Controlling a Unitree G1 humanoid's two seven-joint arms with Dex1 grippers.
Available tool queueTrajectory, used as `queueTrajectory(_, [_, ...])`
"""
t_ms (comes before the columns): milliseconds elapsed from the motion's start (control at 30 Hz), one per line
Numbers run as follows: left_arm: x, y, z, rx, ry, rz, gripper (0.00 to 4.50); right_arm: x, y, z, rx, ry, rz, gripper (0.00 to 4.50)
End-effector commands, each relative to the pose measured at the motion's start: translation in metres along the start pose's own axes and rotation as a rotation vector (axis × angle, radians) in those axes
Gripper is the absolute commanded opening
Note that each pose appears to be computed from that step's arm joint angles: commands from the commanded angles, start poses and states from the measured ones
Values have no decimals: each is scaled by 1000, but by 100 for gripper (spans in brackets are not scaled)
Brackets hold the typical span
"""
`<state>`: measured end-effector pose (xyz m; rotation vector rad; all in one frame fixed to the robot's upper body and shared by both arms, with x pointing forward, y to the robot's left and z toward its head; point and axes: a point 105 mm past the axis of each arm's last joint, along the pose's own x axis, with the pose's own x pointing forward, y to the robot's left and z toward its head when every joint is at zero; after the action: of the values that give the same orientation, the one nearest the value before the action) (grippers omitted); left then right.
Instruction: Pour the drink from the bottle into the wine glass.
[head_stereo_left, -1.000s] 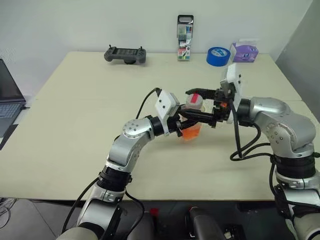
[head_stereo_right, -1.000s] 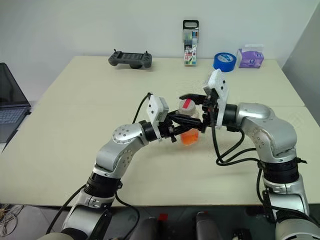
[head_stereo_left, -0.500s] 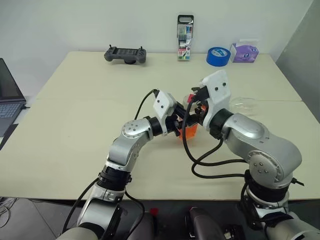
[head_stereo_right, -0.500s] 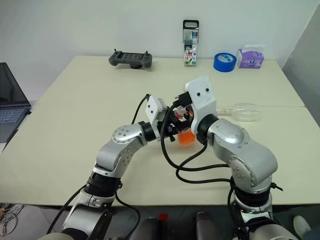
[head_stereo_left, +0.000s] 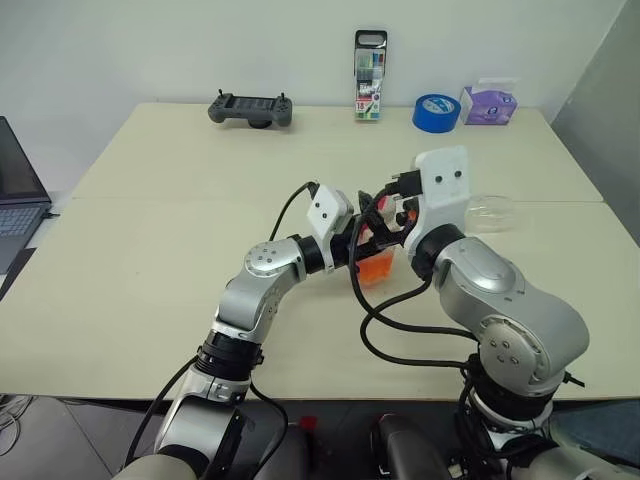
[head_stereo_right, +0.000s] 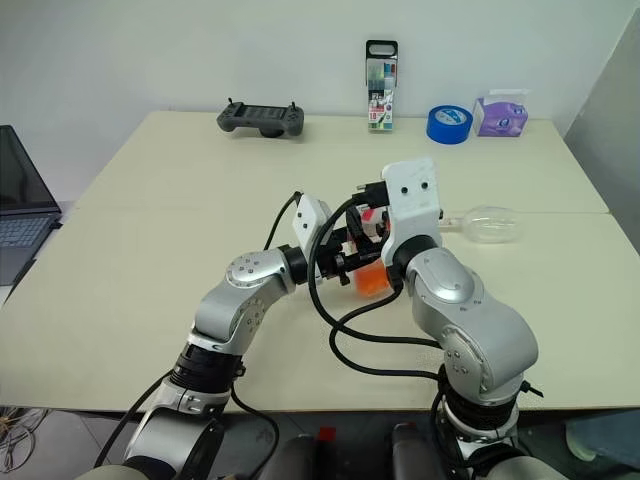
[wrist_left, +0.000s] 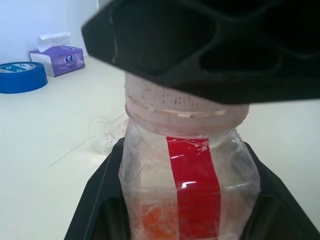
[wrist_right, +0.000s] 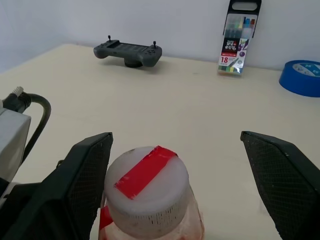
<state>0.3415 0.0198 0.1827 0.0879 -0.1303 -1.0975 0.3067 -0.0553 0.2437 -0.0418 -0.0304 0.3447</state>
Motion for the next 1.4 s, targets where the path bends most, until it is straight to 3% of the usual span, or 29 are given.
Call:
queueTrajectory(33, [2,0,17,54,-54,-7,190,-4,3,6,-6,-24,9,436])
queueTrajectory(100, [1,0,17,55,-54,-6,190,-3,3,5,-7,-19,10,436])
queueTrajectory(167, [1,-1,17,55,-54,-4,190,-3,3,6,-5,-19,10,399])
queueTrajectory(367, [1,0,17,56,-54,0,190,-4,4,7,-21,-24,13,202])
queueTrajectory(400, [1,0,17,56,-54,1,190,-4,3,8,-30,-26,13,186])
queueTrajectory(500, [2,2,18,56,-55,4,189,0,-6,11,-109,-38,68,186])
queueTrajectory(533, [2,2,18,56,-56,5,189,1,-1,11,-129,-43,182,186])
queueTrajectory(567, [3,3,19,55,-58,5,189,-18,27,8,-113,-40,535,186])
queueTrajectory(633, [4,2,18,54,-60,4,188,-54,48,3,-123,-19,971,186])
queueTrajectory(767, [5,1,20,57,-66,0,187,-23,9,3,-279,14,988,186])
queueTrajectory(1067, [1,3,21,68,-67,21,187,-11,4,17,-302,-37,982,186])
queueTrajectory(1300, [1,2,20,63,-61,20,187,-5,6,29,-306,-91,911,437])
queueTrajectory(1400, [2,2,20,61,-60,17,185,-1,5,35,-303,-102,840,450])
